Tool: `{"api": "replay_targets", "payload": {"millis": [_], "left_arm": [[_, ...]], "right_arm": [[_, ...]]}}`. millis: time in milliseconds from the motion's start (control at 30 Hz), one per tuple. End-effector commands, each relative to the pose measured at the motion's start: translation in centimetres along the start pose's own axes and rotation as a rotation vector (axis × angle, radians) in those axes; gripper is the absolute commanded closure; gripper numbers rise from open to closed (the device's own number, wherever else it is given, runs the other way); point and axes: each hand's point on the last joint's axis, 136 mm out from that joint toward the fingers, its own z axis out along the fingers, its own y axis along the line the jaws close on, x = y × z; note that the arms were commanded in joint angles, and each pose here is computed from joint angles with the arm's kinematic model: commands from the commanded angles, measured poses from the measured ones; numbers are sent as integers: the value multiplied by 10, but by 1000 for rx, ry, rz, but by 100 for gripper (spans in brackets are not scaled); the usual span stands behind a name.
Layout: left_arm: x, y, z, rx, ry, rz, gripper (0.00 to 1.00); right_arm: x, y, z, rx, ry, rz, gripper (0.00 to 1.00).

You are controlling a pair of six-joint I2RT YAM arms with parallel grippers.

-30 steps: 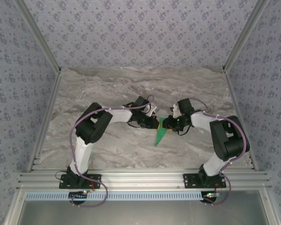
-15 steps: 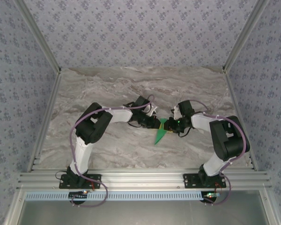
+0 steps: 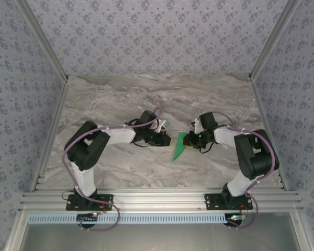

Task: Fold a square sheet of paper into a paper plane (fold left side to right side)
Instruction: Fold the wing for the fifth time at the center of the table.

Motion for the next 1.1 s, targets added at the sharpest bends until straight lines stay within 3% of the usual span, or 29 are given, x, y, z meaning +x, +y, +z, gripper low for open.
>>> {"api": "replay_targets", "payload": {"millis": [0,200,1067], "left_arm": [[0,-36,-8,111,-24,39,90],[16,-62,8,150,39,78,90],[44,-40,58,130,179,23,89]], "right_arm": [[27,-32,8,112,82,49,81],[27,-32,9,113,84,49,81],[27,-31,8,118,91,44,82]]}}
